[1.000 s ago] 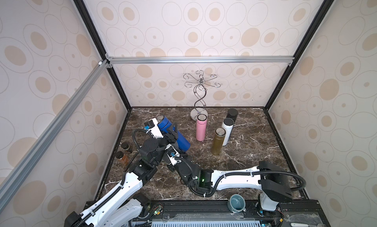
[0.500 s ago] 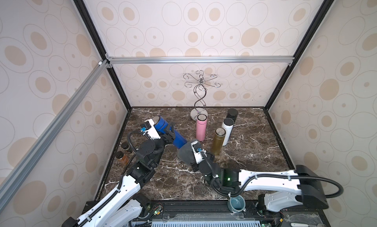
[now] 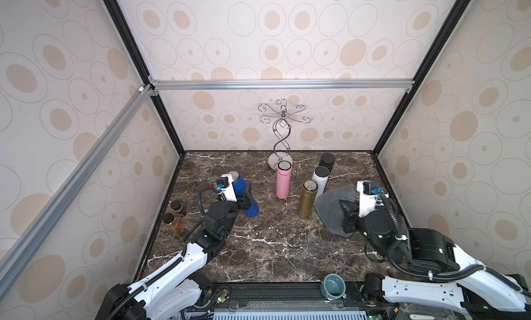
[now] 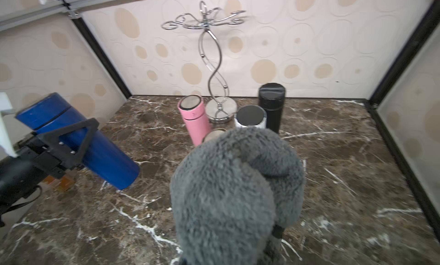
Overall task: Wipe the surface of the thermos
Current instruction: Place the thermos at the center of the board.
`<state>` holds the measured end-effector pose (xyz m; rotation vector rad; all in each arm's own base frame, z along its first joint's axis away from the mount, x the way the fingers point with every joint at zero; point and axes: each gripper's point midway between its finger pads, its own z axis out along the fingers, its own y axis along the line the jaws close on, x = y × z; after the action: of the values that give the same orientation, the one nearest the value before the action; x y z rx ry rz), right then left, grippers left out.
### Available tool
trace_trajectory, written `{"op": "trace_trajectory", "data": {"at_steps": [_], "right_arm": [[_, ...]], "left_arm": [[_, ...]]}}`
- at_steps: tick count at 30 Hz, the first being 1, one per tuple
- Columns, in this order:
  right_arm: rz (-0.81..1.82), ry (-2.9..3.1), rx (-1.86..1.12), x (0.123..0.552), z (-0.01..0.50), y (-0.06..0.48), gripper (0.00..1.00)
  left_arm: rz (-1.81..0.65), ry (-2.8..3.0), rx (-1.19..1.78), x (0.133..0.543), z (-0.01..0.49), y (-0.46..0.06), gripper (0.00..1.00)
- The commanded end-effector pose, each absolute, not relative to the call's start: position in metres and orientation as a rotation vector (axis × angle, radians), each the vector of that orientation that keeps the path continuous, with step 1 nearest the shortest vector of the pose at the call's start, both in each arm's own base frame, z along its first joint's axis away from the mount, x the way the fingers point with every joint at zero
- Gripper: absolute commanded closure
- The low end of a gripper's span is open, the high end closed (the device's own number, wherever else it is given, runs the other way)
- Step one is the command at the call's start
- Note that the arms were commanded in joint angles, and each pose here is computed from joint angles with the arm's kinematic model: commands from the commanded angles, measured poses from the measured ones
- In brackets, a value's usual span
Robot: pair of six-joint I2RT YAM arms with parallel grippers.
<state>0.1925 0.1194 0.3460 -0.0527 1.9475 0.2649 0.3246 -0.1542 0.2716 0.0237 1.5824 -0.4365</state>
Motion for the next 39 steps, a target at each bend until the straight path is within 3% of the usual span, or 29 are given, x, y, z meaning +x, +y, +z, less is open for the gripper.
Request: {"op": "trace_trajectory", "data": {"at_steps": [1, 5, 14, 39], "right_arm": [[0.047, 2.034, 0.046, 0.186, 0.317, 0.065, 1.0], [-0.006, 2.091, 0.158, 0.187, 0.294, 0.043, 1.0], [0.178, 2.242, 0.258, 0.227, 0.22, 0.068, 1.0], [0.221, 2.246, 0.242, 0.243, 0.193, 0.073, 1.0]], "left_arm": [[-0.534, 1.427, 0.129, 0.322, 0.309, -0.179, 1.0], [-0.559, 1.43, 0.188, 0.323, 0.299, -0.2, 1.0], [-0.571, 1.472, 0.256, 0.326, 0.275, -0.238, 1.0], [-0.468, 1.433, 0.254, 0.35, 0.226, -0.285, 1.0]]}}
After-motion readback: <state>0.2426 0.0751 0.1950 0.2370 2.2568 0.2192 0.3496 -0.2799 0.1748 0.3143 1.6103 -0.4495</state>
